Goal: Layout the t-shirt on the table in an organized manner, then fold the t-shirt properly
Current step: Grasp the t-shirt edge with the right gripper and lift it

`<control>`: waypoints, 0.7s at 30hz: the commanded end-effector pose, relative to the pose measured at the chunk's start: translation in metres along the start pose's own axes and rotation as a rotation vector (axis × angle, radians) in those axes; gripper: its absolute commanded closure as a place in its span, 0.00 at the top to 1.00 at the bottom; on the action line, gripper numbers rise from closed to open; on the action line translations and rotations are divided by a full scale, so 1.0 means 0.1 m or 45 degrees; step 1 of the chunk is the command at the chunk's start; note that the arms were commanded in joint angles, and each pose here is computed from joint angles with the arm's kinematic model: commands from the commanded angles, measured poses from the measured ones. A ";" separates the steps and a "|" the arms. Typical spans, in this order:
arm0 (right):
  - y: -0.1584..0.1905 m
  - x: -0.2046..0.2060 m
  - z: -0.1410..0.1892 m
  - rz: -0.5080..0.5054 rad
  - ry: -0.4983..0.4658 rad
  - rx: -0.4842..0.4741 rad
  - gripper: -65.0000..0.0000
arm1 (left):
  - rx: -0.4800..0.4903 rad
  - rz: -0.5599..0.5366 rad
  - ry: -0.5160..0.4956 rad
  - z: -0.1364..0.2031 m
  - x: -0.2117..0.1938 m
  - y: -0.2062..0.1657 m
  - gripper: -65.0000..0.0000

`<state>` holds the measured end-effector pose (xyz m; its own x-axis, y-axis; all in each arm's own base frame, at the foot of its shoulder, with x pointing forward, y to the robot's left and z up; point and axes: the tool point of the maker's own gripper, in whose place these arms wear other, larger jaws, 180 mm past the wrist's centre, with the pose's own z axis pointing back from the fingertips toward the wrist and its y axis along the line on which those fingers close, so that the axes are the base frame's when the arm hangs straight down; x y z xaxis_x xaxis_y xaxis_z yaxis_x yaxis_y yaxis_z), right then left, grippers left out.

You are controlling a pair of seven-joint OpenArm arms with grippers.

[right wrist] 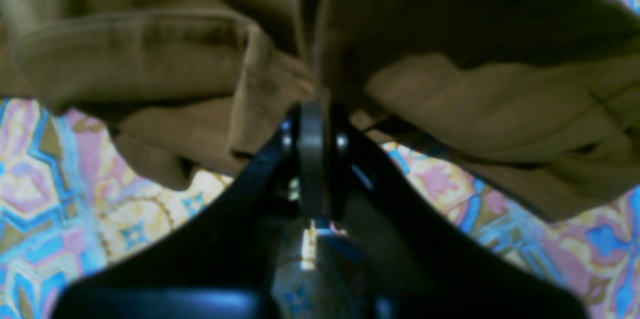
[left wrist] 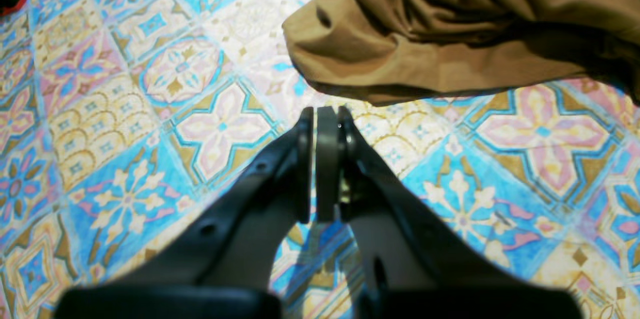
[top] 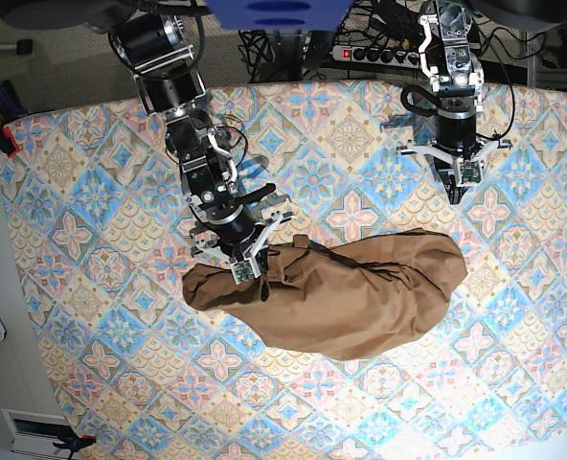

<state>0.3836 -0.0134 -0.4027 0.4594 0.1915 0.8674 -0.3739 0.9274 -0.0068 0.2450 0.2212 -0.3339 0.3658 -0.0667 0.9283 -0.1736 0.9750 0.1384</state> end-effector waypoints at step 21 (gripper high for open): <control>-0.60 0.72 1.00 -0.135 -0.400 -0.255 0.00 | -0.005 0.006 -0.060 0.00 0.13 -0.02 0.00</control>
<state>0.3557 -0.0891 -0.3023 0.2489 0.0204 0.9683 -0.1523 0.9882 0.0183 0.2471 0.2183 -0.3332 0.3611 -0.0661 0.9302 -0.1661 0.9770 0.1339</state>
